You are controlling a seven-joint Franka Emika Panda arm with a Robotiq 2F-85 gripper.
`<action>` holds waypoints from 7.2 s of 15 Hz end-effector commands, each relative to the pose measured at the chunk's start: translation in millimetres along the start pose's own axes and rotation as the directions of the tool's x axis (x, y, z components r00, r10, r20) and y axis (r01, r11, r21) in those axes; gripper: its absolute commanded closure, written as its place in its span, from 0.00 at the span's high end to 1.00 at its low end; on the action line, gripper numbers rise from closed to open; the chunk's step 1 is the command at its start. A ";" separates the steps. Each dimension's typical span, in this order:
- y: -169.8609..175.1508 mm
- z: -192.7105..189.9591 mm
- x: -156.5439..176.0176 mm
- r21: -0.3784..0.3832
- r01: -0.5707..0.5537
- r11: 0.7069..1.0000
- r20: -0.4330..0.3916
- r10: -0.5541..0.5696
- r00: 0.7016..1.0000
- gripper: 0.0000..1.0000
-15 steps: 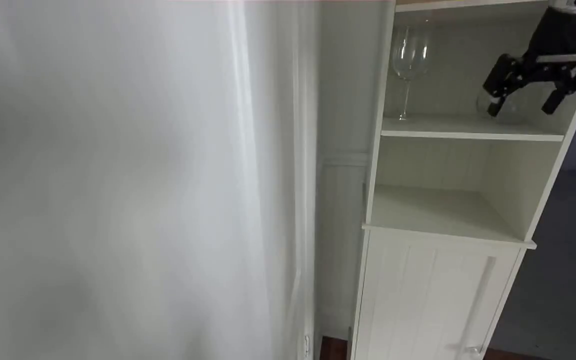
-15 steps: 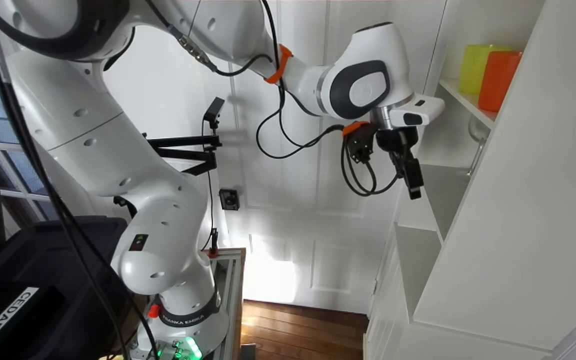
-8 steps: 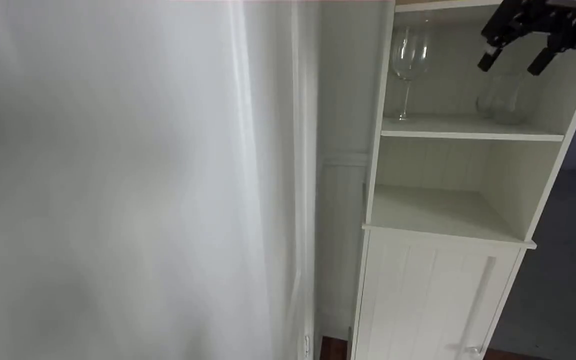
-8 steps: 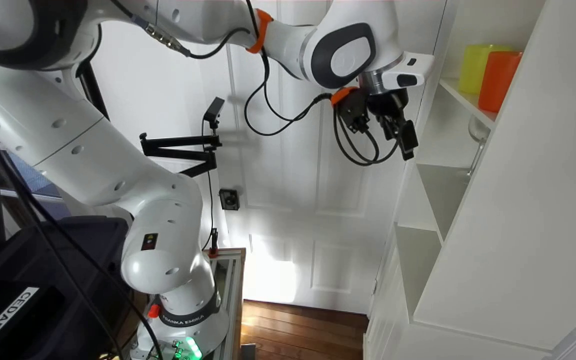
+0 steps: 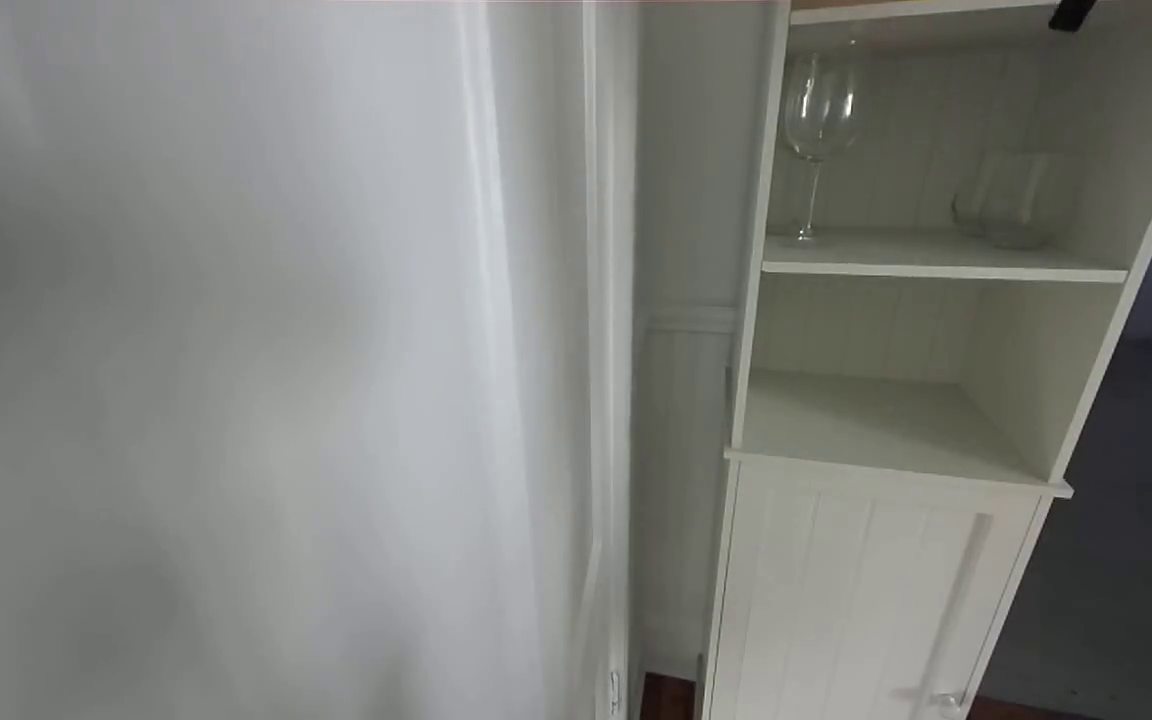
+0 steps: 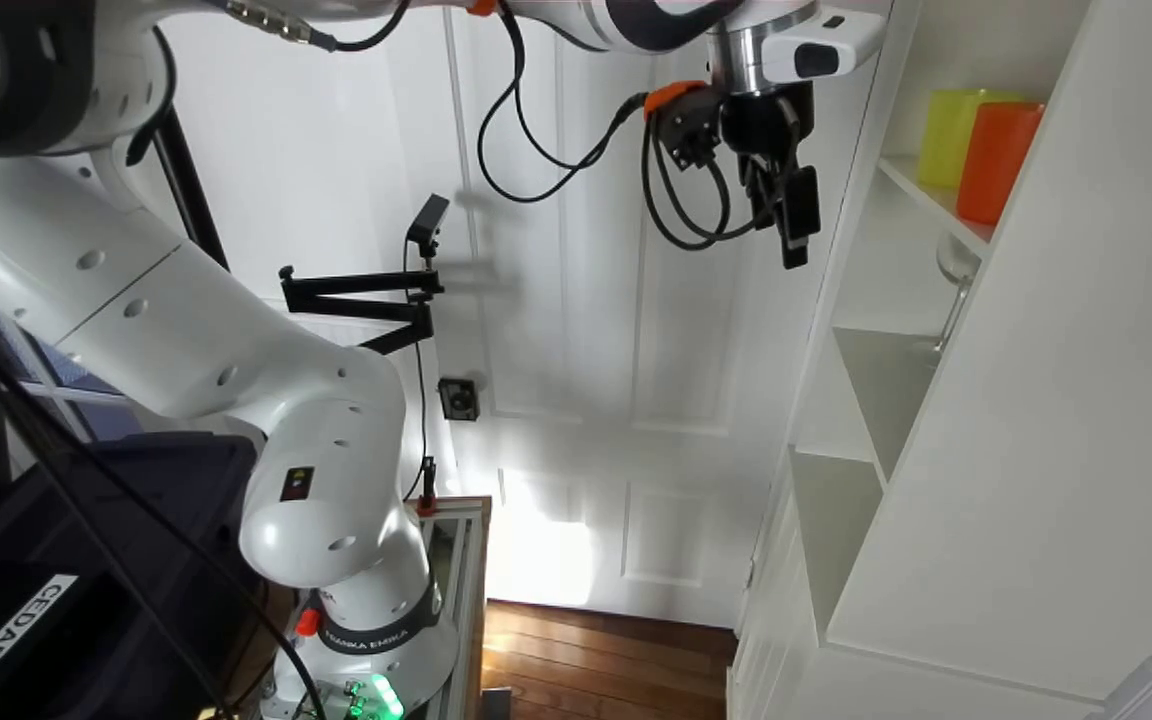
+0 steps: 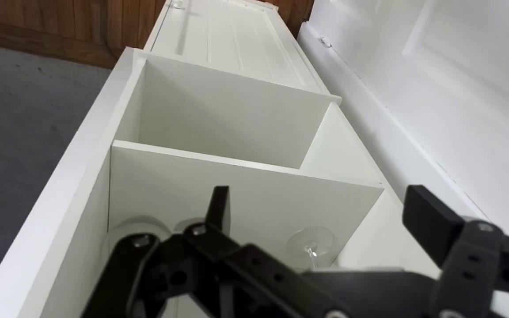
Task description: Pick up the yellow plastic cup and put it on the middle white shelf
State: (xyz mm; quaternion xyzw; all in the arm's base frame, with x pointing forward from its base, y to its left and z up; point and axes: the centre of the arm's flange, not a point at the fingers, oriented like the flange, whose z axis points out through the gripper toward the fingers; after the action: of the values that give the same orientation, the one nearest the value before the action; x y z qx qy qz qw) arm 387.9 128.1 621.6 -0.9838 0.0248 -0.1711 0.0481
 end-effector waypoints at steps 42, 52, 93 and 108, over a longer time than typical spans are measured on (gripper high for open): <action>-10.9 -61.4 103.3 0.374 -0.637 0.674 -0.218 0.732 0.646 1.00; -8.2 -50.4 108.7 0.343 -0.696 0.631 -0.175 0.771 0.613 0.39; 49.8 80.4 -30.9 0.049 -0.093 0.994 -0.037 0.095 0.995 0.05; 92.2 155.8 1.2 0.251 -0.629 0.736 -0.148 0.671 0.726 0.01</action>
State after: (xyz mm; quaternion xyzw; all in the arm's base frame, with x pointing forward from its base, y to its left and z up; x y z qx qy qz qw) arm 431.6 48.3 475.4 -0.9088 0.3011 -0.2335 0.1699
